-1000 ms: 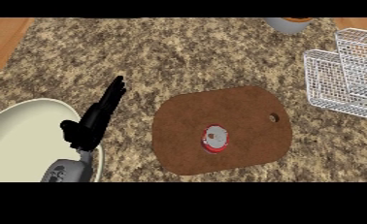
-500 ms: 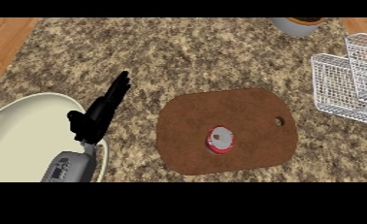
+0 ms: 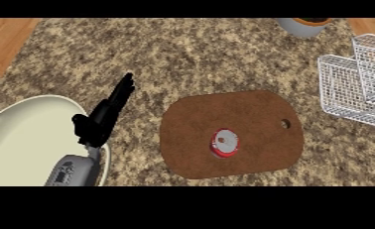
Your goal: Pick the sweet potato from the cutting board and place it in the tiered basket
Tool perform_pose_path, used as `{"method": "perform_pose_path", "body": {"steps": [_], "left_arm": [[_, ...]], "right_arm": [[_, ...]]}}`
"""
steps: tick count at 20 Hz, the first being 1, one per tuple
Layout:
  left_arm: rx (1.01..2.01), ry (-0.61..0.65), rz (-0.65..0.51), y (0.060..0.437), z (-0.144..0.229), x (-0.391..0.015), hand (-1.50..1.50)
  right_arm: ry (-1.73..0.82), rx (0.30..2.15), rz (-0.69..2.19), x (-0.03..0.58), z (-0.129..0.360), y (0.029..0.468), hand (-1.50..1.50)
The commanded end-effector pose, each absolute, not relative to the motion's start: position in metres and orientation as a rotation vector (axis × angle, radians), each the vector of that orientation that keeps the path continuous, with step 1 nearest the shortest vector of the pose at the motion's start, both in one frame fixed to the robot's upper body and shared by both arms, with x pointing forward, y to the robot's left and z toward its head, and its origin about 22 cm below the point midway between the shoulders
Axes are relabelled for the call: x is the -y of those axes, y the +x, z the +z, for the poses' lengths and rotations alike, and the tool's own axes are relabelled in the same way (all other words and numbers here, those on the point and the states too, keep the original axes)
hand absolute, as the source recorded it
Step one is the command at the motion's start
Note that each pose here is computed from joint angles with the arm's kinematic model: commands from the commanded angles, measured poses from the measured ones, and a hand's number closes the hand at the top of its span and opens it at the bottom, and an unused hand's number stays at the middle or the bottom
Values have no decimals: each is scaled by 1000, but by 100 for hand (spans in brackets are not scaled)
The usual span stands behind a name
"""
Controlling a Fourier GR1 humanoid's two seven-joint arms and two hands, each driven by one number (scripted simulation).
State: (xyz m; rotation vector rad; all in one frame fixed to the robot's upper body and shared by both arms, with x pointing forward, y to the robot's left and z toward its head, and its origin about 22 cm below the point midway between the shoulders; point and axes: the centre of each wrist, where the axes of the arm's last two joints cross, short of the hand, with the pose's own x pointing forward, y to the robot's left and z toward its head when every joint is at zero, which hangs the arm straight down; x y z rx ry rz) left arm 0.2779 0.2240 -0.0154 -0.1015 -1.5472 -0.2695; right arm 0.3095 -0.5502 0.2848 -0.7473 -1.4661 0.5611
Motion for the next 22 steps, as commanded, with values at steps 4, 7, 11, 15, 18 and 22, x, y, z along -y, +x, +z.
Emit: {"method": "perform_pose_path", "body": {"steps": [4,7,11,15,18,22], "left_arm": [[1540,-86,-260,269,-6,-239,0],[1546,-106,-247,268,-8,-244,0],[1559,-107,-258,264,-15,-232,0],[1535,-94,-253,271,-27,-223,0],[1547,-91,-241,268,-11,-225,0],[1546,-76,-246,269,-21,-226,0]], "right_arm": [[-680,1441,616,504,262,359,150],[-656,1458,650,484,239,376,150],[-573,1461,579,490,244,378,150],[-469,1438,530,462,232,399,150],[-344,1315,482,480,224,388,150],[-227,1186,388,465,223,402,-150]]}}
